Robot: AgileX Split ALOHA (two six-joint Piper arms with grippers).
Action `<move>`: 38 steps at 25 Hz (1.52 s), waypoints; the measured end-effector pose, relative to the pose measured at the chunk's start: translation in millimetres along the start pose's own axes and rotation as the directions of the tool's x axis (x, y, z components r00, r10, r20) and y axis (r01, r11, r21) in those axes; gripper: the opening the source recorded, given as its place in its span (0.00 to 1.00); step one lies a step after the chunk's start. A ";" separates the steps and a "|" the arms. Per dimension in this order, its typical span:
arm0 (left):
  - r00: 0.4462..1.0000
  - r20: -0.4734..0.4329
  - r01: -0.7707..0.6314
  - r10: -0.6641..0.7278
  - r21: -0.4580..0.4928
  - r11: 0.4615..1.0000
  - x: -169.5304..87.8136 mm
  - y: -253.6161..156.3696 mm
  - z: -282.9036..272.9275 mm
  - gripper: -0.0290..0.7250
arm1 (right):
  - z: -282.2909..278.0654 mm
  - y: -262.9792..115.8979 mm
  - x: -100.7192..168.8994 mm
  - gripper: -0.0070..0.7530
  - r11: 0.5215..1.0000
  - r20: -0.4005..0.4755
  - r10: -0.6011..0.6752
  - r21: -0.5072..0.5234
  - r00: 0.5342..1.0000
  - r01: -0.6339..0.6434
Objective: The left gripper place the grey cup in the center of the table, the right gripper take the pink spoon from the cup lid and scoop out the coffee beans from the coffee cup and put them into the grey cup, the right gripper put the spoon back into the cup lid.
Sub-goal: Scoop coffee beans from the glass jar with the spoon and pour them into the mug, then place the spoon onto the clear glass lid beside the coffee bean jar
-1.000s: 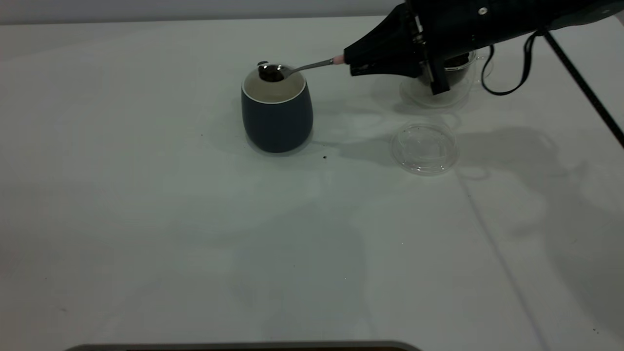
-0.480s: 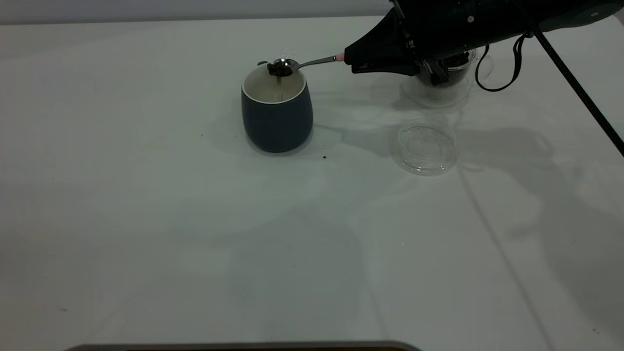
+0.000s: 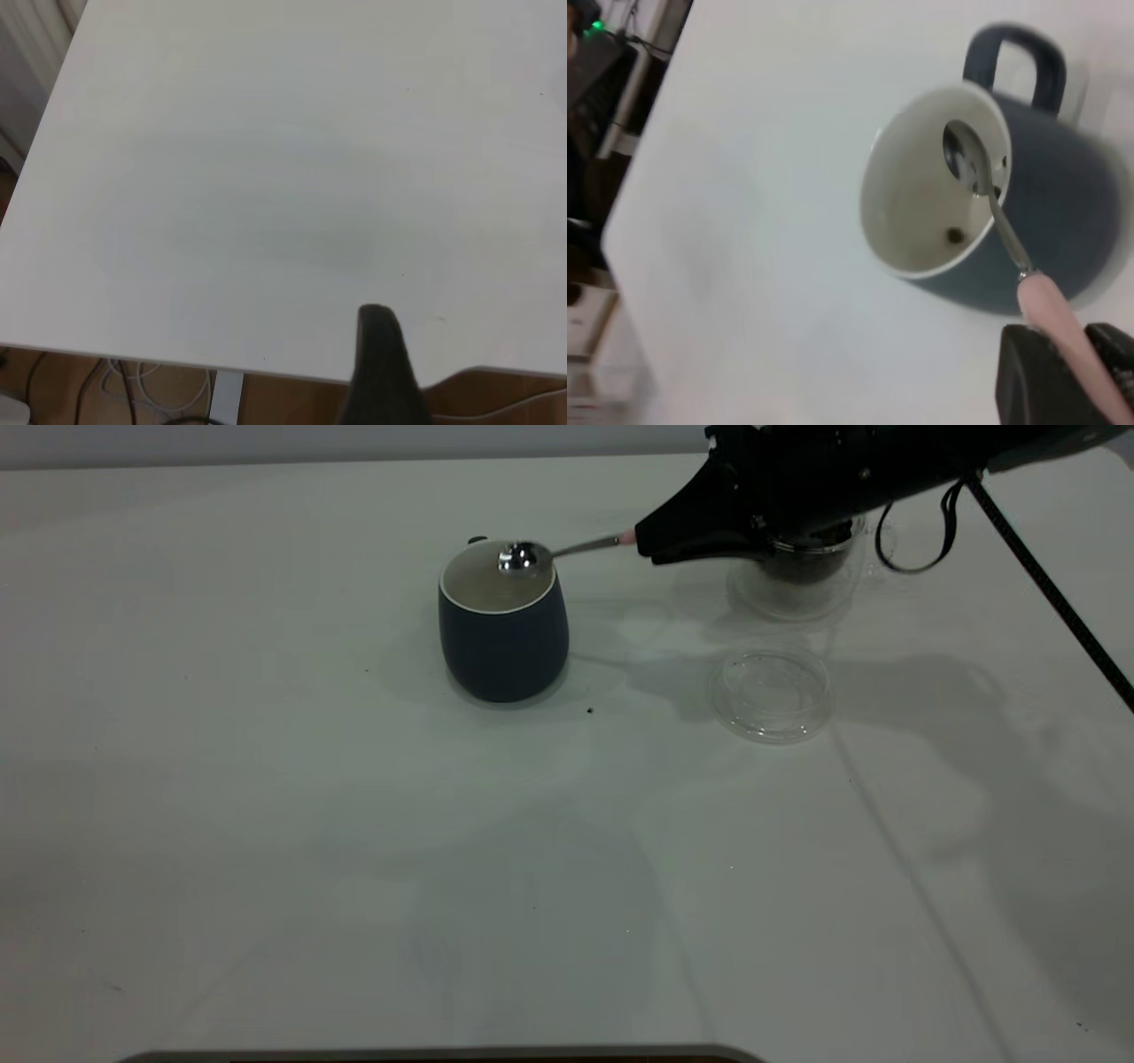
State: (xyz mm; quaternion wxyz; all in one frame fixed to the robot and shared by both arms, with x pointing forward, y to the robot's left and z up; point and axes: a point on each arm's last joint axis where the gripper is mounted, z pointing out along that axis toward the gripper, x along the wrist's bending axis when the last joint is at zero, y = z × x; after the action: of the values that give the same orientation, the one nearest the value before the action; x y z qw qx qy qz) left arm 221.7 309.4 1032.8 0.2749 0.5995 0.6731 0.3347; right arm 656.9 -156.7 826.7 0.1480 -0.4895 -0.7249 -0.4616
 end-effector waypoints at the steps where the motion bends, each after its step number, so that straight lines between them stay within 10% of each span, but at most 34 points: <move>1: 1.000 0.000 0.000 0.000 0.000 1.000 0.0 0.0 0.0 0.82 | -2.1 2.6 2.3 0.14 1.000 0.004 -0.019 -0.003 1.000 0.019; 12: 1.000 0.000 0.000 0.000 0.000 1.000 0.0 0.0 0.0 0.82 | -81.9 30.4 40.8 0.14 0.991 0.037 -0.098 0.091 0.995 0.094; 20: 1.000 0.000 0.000 0.000 0.000 1.000 0.0 0.0 0.0 0.82 | -156.1 -32.9 -5.2 0.14 0.983 0.172 0.179 0.012 0.969 -0.184; 38: 1.000 0.000 -0.001 0.001 0.000 1.000 0.0 0.0 0.0 0.82 | -127.6 -94.4 -80.2 0.14 0.913 0.227 0.396 0.003 0.890 -0.407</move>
State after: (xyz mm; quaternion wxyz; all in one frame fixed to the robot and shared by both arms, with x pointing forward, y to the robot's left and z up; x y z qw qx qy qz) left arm 221.7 309.4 1032.8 0.2747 0.5998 0.6728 0.3348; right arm 585.1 -315.5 791.3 0.1708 -0.6731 -0.6315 -0.3449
